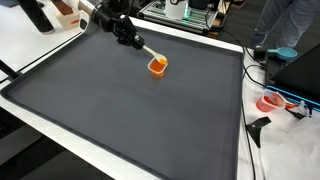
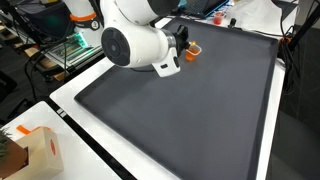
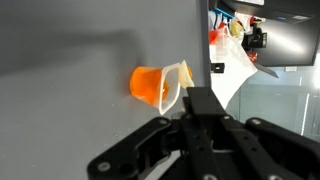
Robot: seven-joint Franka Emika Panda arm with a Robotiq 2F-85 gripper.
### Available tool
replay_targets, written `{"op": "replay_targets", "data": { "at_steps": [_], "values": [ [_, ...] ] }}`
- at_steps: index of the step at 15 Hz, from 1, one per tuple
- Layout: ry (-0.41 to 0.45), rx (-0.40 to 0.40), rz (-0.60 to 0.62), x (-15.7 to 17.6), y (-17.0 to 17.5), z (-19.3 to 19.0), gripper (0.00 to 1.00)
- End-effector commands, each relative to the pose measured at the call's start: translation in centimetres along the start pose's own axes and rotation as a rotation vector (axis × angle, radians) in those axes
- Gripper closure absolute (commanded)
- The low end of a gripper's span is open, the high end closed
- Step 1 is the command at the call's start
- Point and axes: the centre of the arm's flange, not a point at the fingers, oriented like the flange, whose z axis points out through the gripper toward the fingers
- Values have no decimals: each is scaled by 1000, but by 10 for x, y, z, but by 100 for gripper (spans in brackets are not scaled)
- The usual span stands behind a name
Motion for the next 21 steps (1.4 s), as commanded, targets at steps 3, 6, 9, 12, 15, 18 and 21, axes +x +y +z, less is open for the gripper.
{"op": "replay_targets", "data": {
  "at_steps": [3,6,9,12,15,18,21],
  "values": [
    [16,88,-19,2,9,-12,97],
    [31,113,-30,1,0,-26,97],
    [43,127,-36,1,-12,-43,97],
    [53,128,-50,3,-30,-65,97],
    [64,125,-64,4,-50,-89,97],
    [79,109,-79,7,-77,-112,97],
    [94,90,-87,11,-102,-131,97]
  ]
}}
